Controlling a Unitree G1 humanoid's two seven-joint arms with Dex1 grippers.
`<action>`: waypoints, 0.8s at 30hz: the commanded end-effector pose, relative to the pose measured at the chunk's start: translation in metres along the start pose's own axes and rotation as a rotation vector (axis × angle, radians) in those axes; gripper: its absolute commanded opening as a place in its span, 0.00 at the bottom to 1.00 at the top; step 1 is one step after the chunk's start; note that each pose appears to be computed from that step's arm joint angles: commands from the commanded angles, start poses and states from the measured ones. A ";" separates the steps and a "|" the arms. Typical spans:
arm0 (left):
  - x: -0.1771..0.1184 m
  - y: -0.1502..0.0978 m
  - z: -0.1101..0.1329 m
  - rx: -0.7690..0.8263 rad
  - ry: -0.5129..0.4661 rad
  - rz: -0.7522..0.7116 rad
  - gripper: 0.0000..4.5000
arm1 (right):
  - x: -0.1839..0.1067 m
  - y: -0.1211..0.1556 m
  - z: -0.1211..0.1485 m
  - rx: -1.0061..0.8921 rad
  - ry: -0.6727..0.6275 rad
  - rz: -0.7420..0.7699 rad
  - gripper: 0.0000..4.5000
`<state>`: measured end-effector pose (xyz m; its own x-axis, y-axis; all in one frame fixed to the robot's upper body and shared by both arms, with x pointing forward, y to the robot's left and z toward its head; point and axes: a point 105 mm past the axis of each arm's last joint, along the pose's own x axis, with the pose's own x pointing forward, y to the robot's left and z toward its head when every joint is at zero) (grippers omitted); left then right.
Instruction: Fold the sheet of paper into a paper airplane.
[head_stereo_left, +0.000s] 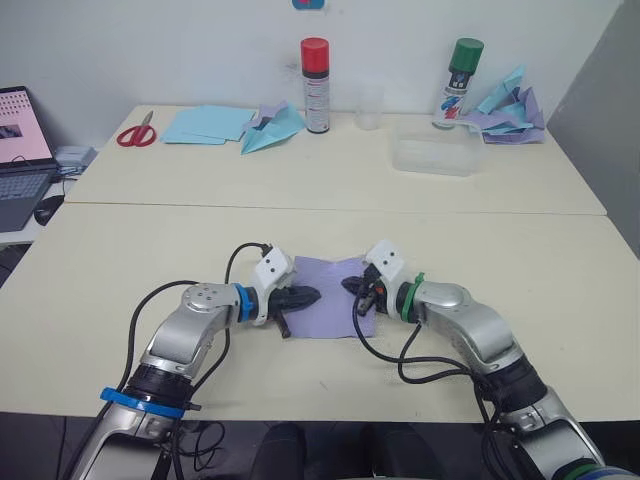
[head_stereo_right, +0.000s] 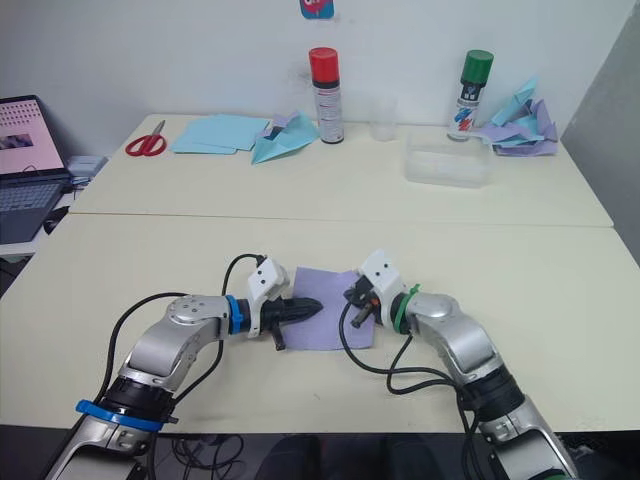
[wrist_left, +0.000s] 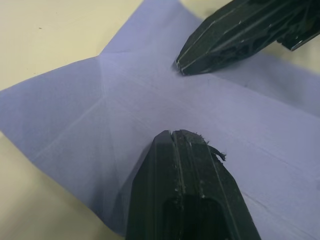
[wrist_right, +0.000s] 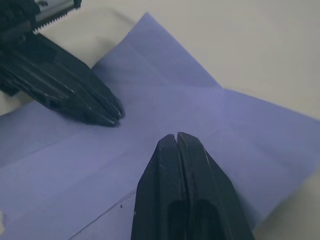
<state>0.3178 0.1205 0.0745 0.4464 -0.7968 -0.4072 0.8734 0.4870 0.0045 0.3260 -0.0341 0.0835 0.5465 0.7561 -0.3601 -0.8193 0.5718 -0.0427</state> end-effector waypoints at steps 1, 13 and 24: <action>-0.001 -0.002 -0.026 -0.044 0.090 0.015 0.00 | -0.001 0.001 0.004 -0.038 -0.024 0.010 0.01; -0.003 -0.002 -0.028 -0.046 0.090 0.031 0.00 | -0.013 -0.020 -0.012 -0.072 0.016 -0.063 0.01; 0.003 0.000 -0.029 -0.035 0.090 0.039 0.00 | -0.028 -0.034 0.021 -0.057 -0.151 -0.109 0.01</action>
<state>0.3183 0.1225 0.0716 0.4730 -0.7829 -0.4042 0.8610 0.5081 0.0233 0.3425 -0.0787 0.0886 0.6508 0.6870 -0.3232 -0.7494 0.6496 -0.1281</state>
